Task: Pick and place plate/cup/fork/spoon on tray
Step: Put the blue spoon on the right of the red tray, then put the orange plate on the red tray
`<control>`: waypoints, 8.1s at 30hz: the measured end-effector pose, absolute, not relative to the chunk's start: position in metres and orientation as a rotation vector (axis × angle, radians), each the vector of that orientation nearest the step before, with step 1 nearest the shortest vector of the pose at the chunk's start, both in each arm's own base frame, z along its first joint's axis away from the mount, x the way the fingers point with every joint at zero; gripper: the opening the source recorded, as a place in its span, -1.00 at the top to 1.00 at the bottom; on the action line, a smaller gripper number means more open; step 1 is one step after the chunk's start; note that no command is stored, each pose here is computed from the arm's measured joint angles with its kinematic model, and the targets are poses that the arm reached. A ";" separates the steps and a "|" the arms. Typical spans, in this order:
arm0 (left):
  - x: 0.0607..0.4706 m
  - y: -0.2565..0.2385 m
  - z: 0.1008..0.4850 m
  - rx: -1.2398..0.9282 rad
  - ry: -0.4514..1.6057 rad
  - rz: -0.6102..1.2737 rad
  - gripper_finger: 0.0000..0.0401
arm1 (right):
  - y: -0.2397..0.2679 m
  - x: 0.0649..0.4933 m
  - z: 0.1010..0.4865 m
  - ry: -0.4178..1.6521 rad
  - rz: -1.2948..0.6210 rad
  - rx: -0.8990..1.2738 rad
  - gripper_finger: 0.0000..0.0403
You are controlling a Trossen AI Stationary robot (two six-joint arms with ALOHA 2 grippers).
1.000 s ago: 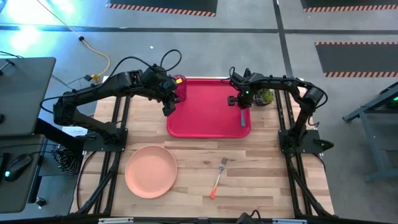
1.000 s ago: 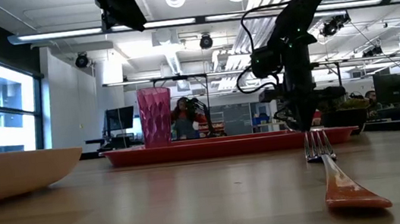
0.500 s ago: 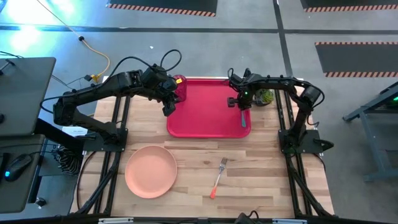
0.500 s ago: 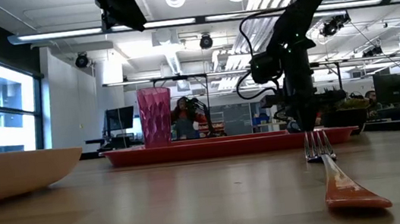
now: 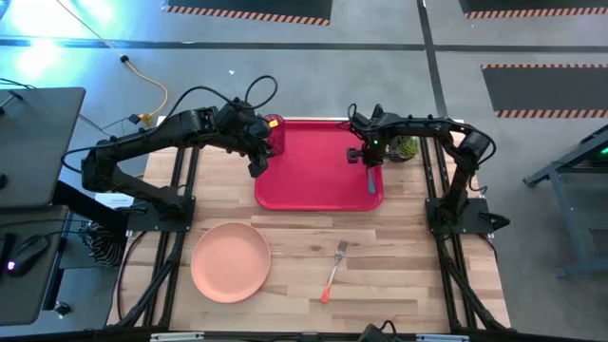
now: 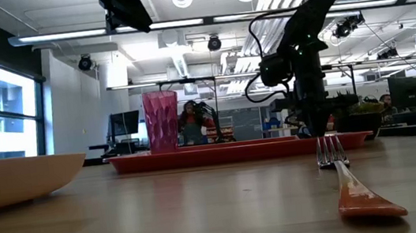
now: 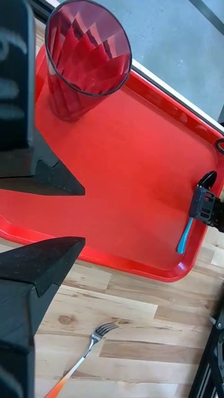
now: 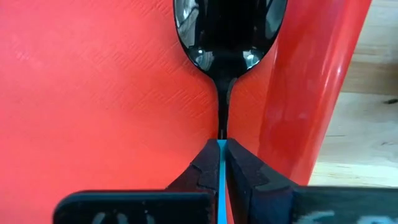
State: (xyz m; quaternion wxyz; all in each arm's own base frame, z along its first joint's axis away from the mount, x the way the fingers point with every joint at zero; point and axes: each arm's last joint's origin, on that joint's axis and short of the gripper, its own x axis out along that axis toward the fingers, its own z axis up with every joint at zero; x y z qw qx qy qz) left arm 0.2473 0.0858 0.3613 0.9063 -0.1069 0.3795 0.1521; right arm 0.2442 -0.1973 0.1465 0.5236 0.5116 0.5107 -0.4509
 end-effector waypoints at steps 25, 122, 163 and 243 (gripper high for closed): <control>0.247 0.086 0.361 -0.221 0.783 0.314 0.46 | -0.200 0.248 0.155 1.218 -1.076 1.219 0.57; 0.168 -0.015 0.186 -0.203 1.305 0.072 0.46 | -0.009 0.282 0.475 0.831 -0.619 0.190 0.57; 0.197 -0.018 0.145 -0.274 1.450 0.091 0.87 | -0.009 0.282 0.475 0.827 -0.627 0.194 0.57; 0.308 0.103 0.204 -1.023 0.657 1.068 1.00 | -0.029 0.281 0.475 0.909 -0.567 -0.013 0.57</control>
